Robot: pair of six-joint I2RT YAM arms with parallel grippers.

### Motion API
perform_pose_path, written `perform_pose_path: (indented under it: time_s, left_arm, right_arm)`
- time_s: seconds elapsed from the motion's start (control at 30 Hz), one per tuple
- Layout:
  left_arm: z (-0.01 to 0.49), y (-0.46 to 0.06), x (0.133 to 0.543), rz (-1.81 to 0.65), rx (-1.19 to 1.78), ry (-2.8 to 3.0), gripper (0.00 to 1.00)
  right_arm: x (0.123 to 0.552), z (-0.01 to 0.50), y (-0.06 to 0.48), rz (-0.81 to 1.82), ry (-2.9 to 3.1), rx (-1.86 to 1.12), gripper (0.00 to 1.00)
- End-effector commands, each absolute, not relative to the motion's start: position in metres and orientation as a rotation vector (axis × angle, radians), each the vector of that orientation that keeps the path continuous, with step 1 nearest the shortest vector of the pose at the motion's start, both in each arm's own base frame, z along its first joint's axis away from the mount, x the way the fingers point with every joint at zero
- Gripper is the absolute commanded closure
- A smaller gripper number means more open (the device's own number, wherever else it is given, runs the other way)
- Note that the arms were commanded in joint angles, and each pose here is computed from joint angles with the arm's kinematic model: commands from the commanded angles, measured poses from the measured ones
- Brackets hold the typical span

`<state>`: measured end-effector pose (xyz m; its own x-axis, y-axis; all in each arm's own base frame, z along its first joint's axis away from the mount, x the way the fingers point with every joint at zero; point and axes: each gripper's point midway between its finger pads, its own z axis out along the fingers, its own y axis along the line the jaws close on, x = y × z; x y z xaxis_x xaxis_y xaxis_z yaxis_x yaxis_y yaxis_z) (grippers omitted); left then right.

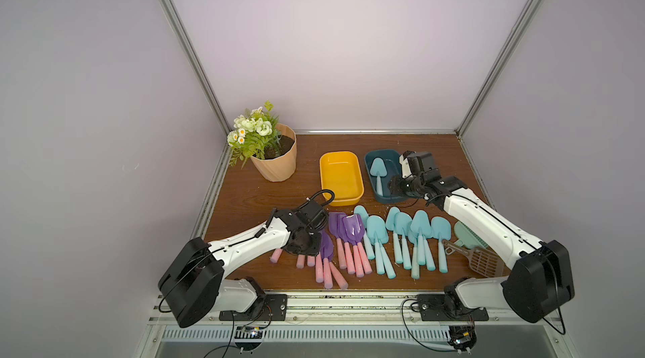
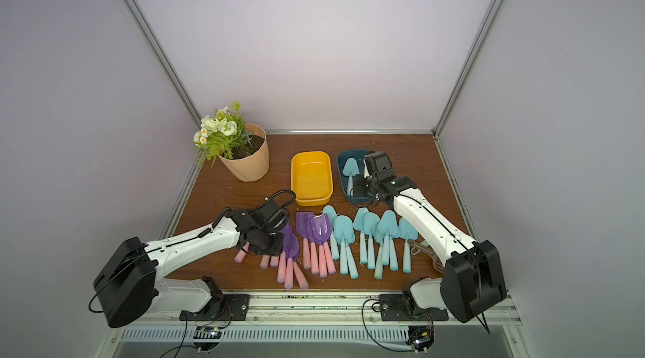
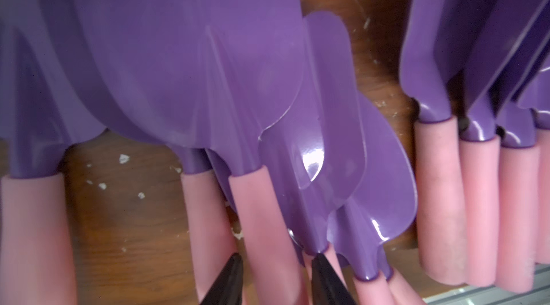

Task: Sort the small shovels by color and place them into the storage box
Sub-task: Pick up the shovel from the center of the board.

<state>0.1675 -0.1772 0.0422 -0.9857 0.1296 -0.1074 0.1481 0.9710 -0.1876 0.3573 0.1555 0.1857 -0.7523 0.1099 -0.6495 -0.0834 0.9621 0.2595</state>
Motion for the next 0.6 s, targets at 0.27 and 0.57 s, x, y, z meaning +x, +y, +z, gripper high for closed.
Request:
perform_pose_path:
  time_s: [0.27,0.57]
  left_arm:
    - [0.029,-0.169,0.162,-0.217,0.232,3.054,0.87]
    - [0.060,-0.177,0.181,-0.228,0.249,2.972,0.99]
  right_arm:
    - [0.357,0.190,0.155,0.346,2.383,0.009,0.52]
    - [0.358,0.192,0.154,0.340,2.379,0.019,0.52]
